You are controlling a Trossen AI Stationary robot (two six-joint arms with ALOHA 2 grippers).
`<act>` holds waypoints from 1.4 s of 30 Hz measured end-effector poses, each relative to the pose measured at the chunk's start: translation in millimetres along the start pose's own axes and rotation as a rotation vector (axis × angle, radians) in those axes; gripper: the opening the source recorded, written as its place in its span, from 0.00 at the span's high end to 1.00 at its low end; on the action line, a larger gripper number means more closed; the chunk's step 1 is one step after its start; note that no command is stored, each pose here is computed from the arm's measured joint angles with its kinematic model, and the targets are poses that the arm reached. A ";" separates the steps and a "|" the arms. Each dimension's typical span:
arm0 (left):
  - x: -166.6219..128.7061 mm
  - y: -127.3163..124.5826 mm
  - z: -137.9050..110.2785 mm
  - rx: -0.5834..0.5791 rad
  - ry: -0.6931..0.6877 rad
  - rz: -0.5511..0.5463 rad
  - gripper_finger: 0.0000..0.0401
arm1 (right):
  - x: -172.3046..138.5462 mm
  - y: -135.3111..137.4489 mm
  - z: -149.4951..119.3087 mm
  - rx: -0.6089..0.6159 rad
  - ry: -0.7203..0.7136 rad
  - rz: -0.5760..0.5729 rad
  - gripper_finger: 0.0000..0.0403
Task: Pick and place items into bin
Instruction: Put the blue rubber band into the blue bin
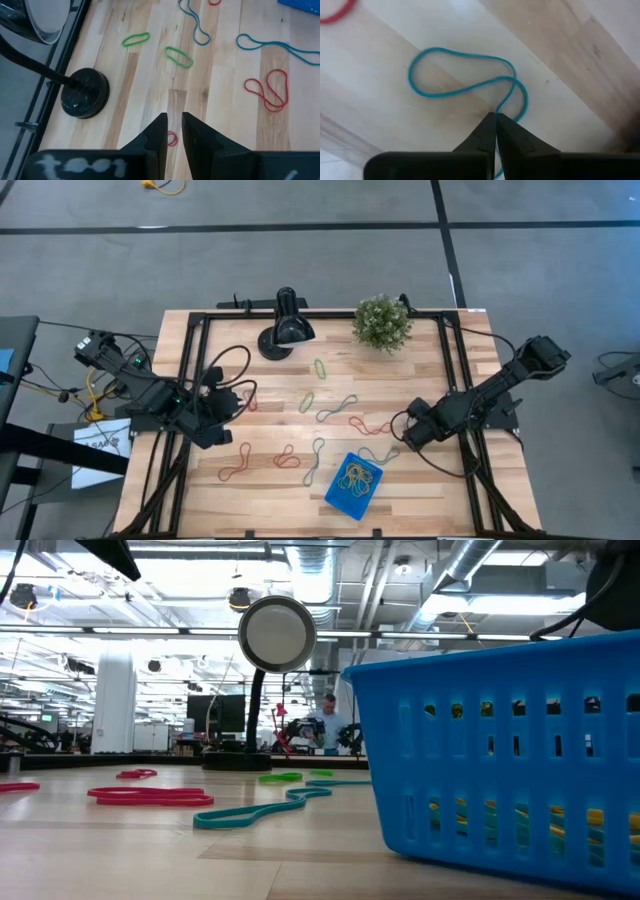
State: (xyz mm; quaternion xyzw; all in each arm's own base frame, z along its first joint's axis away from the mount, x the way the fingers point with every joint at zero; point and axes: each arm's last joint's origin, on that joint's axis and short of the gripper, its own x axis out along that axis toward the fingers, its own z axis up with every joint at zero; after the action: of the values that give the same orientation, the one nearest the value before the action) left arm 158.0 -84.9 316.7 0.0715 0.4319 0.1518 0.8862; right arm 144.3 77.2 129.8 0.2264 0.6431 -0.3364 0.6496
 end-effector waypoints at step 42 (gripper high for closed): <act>-0.6 -2.5 4.5 0.025 -0.039 -0.027 0.89 | -143.3 164.6 -19.1 -0.420 -0.718 0.770 1.00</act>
State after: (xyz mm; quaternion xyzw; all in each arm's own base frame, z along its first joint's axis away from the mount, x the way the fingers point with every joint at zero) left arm 161.7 -87.4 319.2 0.0796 0.4172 0.1333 0.8955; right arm 258.7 222.5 247.2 0.1822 0.3059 0.0040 0.9345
